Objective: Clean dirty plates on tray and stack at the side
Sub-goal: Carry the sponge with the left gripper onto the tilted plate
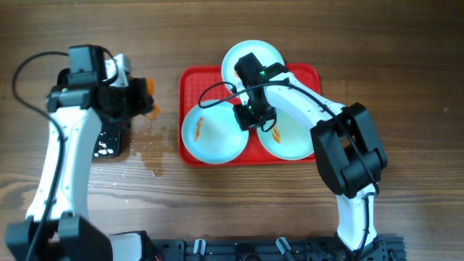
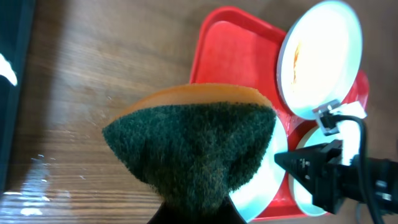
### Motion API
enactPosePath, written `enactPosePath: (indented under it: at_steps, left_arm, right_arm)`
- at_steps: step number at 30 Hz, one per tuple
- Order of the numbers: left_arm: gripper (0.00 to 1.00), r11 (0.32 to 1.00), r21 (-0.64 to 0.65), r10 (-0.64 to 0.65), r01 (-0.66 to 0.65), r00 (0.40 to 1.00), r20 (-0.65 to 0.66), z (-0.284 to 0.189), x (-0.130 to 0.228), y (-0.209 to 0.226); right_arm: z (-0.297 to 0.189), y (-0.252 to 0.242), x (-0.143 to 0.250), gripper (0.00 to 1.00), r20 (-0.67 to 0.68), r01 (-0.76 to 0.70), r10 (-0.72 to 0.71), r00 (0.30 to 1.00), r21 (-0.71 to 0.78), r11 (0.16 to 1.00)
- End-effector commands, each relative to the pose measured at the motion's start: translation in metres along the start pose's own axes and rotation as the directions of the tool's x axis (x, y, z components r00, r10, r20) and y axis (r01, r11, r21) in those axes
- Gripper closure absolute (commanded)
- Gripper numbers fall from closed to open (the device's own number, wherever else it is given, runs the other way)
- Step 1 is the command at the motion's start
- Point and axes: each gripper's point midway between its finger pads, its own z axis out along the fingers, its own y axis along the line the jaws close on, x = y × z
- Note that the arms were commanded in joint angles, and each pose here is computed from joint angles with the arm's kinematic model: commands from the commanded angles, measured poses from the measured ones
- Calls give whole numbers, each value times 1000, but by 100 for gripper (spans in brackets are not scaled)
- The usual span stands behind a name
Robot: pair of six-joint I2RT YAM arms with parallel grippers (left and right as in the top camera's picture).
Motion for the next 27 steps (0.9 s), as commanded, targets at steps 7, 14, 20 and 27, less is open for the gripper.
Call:
enactPosePath:
  at_steps: [7,14,20,27]
  left_arm:
    - [96,994,85,90,-74,976,-198,51,39,-41]
    - [96,993,74,115,-97,946,-302,73,65,-49]
    - [96,991,61,133,-119,912,-388,80,91,-55]
    - [96,985,71,171,-155,894,-415,83,105,-65]
  right_arm:
    - [12,22,19,95,-60,184,-194,979,-143,973]
    - [13,22,19,92,-63,152,-162,985,-140,978]
    - [14,15,11,94,-46,73,-78,996,-95,993]
    - [14,6,6,95,-30,14,-16,999,-41,999]
